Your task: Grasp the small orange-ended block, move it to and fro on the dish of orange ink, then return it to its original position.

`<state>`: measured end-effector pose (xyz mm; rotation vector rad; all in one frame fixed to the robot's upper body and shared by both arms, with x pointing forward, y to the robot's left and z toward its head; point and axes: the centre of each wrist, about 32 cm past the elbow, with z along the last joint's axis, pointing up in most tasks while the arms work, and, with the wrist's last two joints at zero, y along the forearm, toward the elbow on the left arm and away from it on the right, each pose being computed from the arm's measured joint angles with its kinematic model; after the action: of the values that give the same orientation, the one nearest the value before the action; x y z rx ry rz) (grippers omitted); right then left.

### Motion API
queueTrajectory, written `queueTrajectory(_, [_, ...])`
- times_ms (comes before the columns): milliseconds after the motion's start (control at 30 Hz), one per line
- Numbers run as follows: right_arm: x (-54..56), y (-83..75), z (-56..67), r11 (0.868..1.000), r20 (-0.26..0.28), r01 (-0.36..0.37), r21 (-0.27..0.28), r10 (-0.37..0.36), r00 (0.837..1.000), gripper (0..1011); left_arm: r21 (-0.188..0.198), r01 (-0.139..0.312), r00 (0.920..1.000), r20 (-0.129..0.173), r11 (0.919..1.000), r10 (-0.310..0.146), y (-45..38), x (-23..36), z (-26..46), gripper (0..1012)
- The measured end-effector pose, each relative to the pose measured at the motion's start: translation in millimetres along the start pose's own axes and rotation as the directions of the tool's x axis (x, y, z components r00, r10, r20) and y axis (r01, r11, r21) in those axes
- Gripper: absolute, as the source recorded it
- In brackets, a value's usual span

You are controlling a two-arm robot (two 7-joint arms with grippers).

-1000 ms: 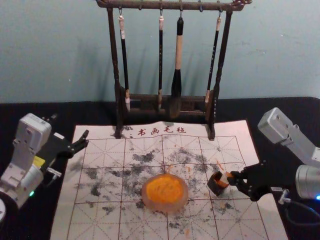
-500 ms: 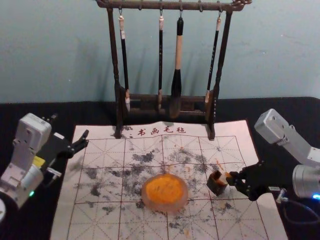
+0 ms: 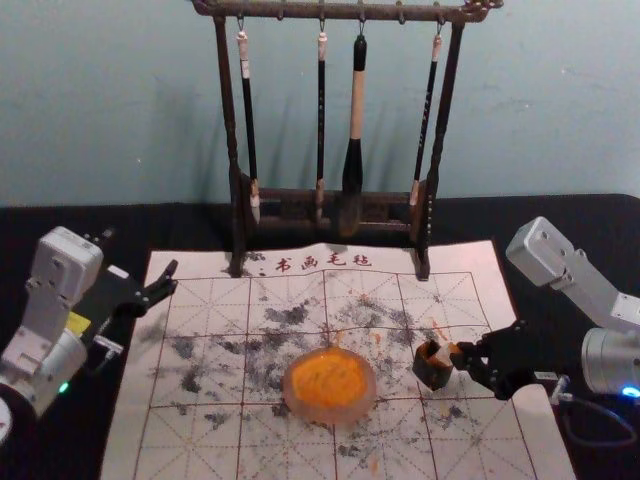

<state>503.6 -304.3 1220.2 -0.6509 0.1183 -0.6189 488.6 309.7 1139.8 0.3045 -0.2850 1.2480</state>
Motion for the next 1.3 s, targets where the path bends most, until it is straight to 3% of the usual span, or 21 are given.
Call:
queueTrajectory(867, [0.1, -0.5, -0.1, 1.000, 0.001, 0.002, -0.001, -0.002, 1.000, 101, 0.000, 0.000, 1.0000, 0.000, 1.0000, 0.000, 0.0, 0.0, 0.0, 1001])
queueTrajectory(1300, [0.1, -0.5, 0.0, 1.000, 0.001, 0.002, -0.001, -0.002, 1.000, 507, 0.000, 0.000, 1.0000, 0.000, 1.0000, 0.000, 0.0, 0.0, 0.0, 1001])
